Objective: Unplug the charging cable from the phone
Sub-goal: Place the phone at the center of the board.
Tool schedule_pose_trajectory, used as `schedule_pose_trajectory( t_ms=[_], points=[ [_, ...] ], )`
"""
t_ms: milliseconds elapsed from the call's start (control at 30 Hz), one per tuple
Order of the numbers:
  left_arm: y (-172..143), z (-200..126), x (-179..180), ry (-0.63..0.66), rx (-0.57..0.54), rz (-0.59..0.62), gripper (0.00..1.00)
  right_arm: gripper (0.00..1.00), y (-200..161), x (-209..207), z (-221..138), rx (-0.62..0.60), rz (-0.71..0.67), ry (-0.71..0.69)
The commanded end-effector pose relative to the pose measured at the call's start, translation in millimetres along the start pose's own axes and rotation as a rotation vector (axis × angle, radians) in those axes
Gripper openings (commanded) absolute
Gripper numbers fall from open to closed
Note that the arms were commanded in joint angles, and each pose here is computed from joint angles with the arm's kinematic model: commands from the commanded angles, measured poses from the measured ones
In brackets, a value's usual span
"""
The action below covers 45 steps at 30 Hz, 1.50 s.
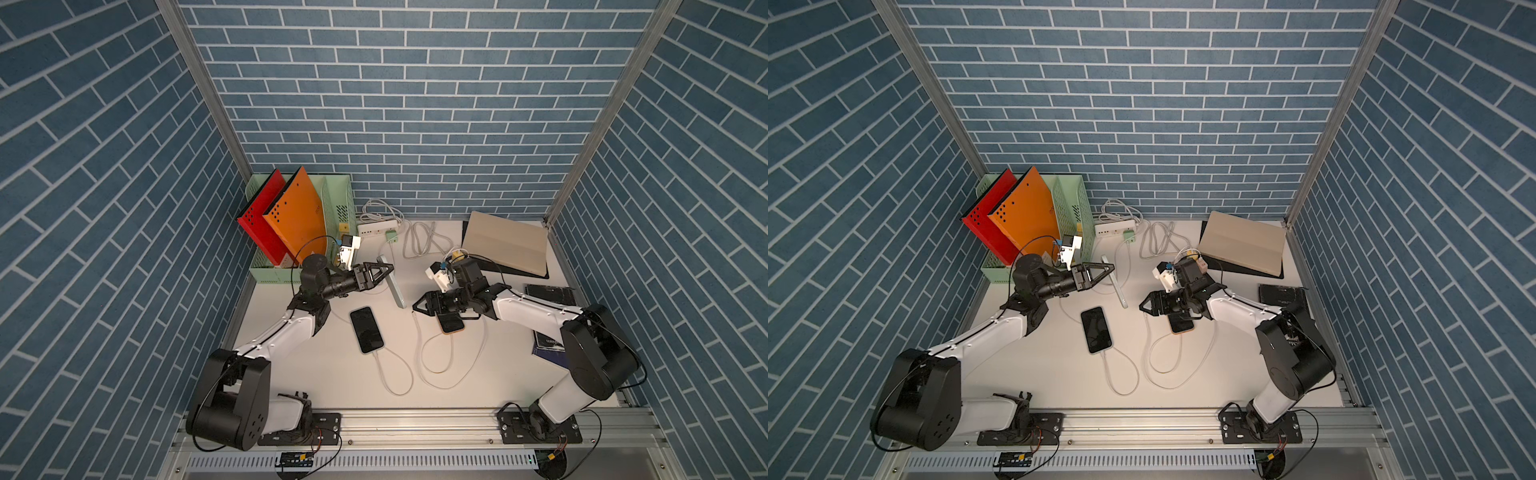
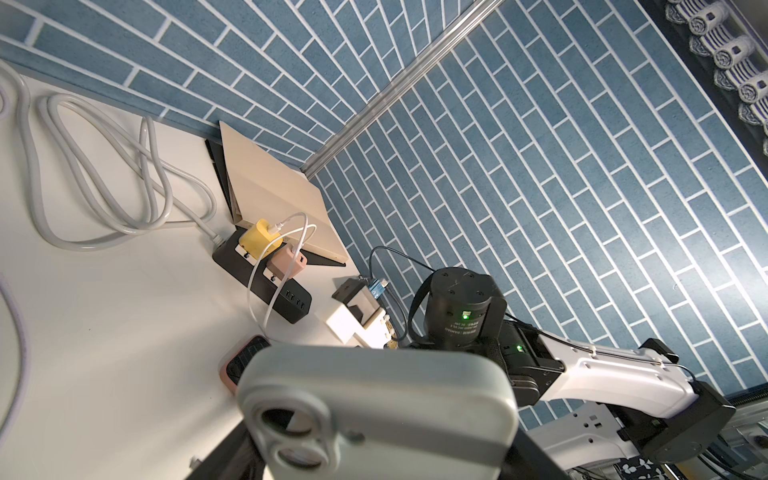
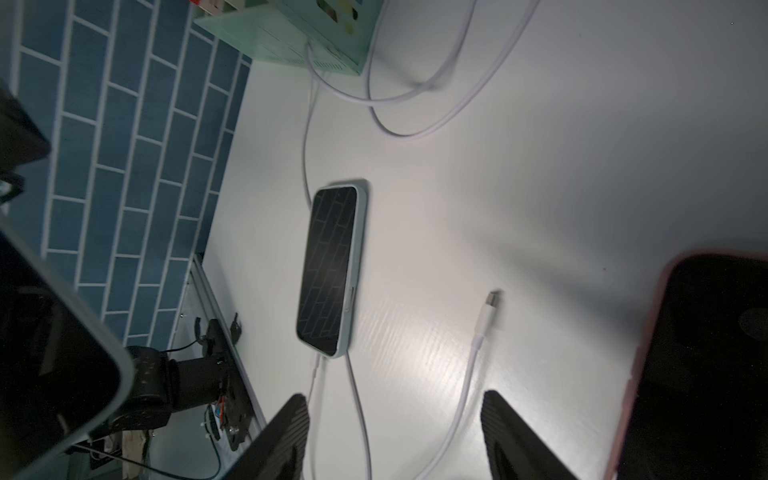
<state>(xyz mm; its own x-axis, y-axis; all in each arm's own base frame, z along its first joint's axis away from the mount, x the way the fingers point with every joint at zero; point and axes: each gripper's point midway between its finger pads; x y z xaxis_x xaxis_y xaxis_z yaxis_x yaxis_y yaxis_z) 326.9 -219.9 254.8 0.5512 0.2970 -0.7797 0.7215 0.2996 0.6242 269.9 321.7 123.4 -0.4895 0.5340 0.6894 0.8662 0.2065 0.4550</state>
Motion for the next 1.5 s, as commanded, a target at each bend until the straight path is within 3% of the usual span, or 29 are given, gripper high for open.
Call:
schedule_pose_trajectory(
  t_ms=[0,300,567,1200,1467],
  points=[
    [11.4,-4.4,-21.5,-0.054,-0.025,0.073,0.00,0.74,6.4,40.5,-12.6,-0.018,-0.049,0.203],
    [9.7,-5.3,-35.4,-0.130,-0.020,0.068,0.02,0.85,27.0,98.3,-49.9,-0.102,-0.116,0.502],
    [5.0,-0.8,-41.9,-0.169,-0.006,0.055,0.03,0.99,25.8,116.4,-52.3,-0.078,-0.151,0.573],
    [1.2,11.4,-46.0,-0.181,0.020,0.047,0.03,1.00,24.7,132.4,-34.3,-0.037,-0.186,0.617],
    [0.0,11.6,-44.8,-0.177,0.020,0.046,0.03,0.89,22.2,134.2,-31.3,-0.027,-0.191,0.629]
  ],
)
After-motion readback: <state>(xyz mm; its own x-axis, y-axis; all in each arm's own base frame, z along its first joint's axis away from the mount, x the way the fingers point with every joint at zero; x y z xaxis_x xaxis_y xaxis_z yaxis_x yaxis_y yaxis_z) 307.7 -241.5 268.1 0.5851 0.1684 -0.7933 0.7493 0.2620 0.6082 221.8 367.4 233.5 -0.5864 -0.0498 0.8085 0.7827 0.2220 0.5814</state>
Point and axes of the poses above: each gripper's point midway between its finger pads, its own z axis out along the fingers, its own x axis along the line the jaws close on, y = z × x, and after that the axes turned 1 degree about z, right-handed
